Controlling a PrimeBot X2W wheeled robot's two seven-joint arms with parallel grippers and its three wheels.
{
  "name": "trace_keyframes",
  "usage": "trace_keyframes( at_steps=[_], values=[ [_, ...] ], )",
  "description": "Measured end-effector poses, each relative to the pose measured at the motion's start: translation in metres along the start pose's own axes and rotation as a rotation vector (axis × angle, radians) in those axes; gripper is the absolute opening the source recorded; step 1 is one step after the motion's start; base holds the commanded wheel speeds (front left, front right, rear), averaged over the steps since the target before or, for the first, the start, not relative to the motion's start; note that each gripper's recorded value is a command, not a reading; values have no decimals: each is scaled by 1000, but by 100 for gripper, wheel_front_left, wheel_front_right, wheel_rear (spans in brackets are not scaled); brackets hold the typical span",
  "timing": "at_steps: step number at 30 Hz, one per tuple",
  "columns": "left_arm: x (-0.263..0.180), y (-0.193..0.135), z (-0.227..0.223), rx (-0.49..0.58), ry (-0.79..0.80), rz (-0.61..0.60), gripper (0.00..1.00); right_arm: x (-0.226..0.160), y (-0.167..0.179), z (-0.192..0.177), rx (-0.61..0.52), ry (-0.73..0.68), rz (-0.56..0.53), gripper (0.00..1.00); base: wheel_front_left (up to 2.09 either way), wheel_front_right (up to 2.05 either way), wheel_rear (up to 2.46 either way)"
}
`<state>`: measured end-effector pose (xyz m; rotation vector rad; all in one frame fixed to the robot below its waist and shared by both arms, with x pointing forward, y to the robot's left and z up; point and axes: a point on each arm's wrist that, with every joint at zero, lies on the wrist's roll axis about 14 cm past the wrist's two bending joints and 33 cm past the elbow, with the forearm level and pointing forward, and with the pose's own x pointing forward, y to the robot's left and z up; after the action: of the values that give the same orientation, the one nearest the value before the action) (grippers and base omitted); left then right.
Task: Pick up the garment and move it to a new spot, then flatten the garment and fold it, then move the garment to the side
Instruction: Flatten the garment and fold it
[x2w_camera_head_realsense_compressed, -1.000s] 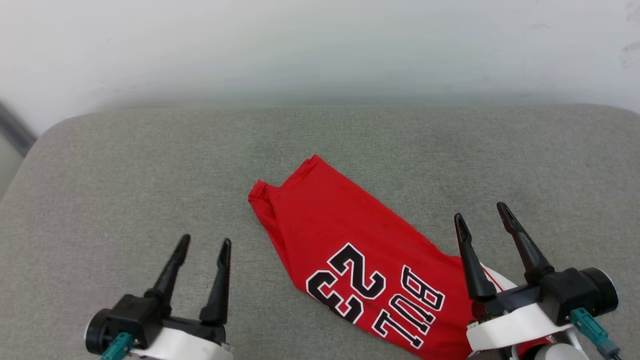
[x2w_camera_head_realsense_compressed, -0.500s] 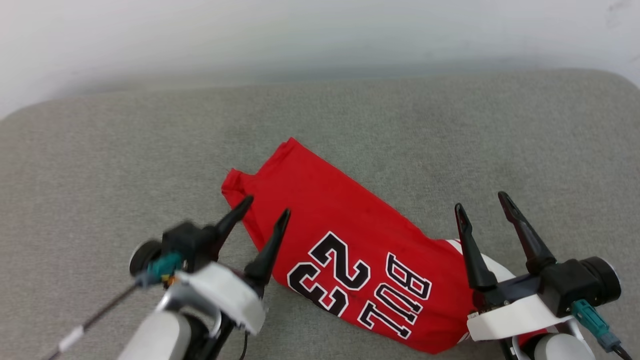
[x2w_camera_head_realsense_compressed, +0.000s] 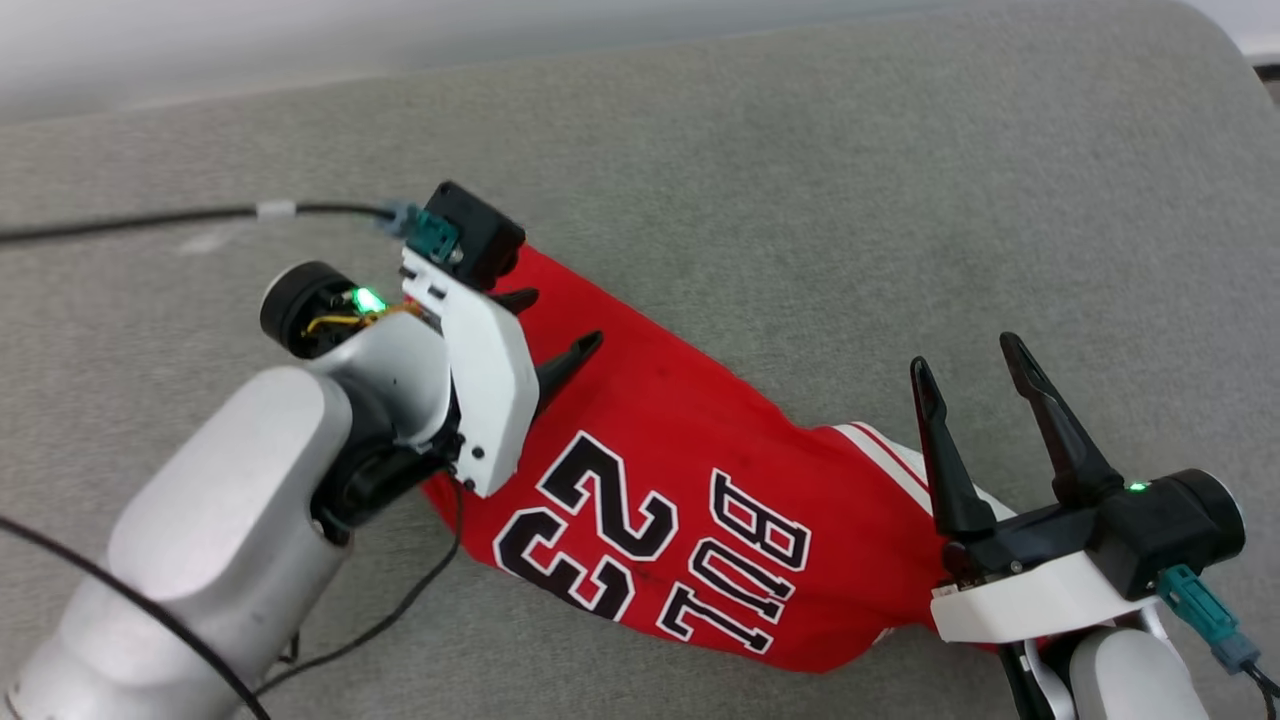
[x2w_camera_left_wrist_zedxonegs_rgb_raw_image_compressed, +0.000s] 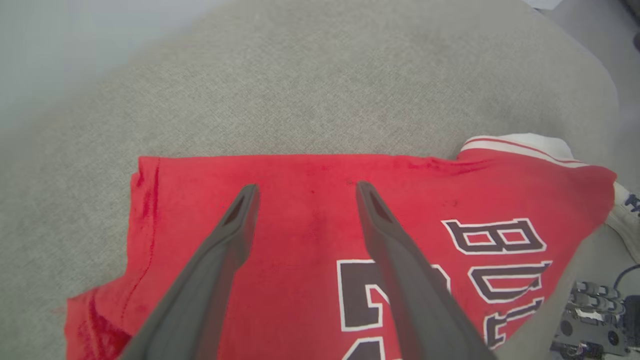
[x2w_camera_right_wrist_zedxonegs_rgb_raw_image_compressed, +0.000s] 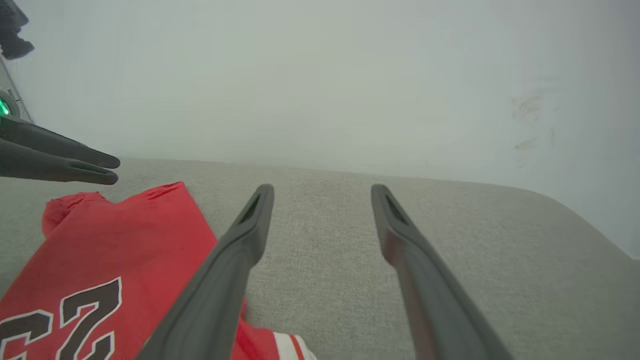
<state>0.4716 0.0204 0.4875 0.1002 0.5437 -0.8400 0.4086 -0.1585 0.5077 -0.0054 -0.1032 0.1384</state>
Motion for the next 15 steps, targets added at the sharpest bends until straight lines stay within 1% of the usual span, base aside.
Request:
trace_keyframes(
  at_steps=[3, 8, 12, 15],
  values=[
    [17, 0, -10, -14, 108, -50, 100, -1, -7, -6, 1, 18, -19, 100, 0, 0, 0],
    [38, 16, -37, -4, 295, -59, 100, 1, -15, -13, 7, 36, -44, 100, 0, 0, 0],
    [55, 20, -56, -1, 388, -75, 100, -1, -24, -18, 9, 52, -69, 100, 0, 0, 0],
    [66, 22, -70, 27, 450, -79, 100, -4, -29, -22, 11, 66, -88, 100, 0, 0, 0]
  ],
)
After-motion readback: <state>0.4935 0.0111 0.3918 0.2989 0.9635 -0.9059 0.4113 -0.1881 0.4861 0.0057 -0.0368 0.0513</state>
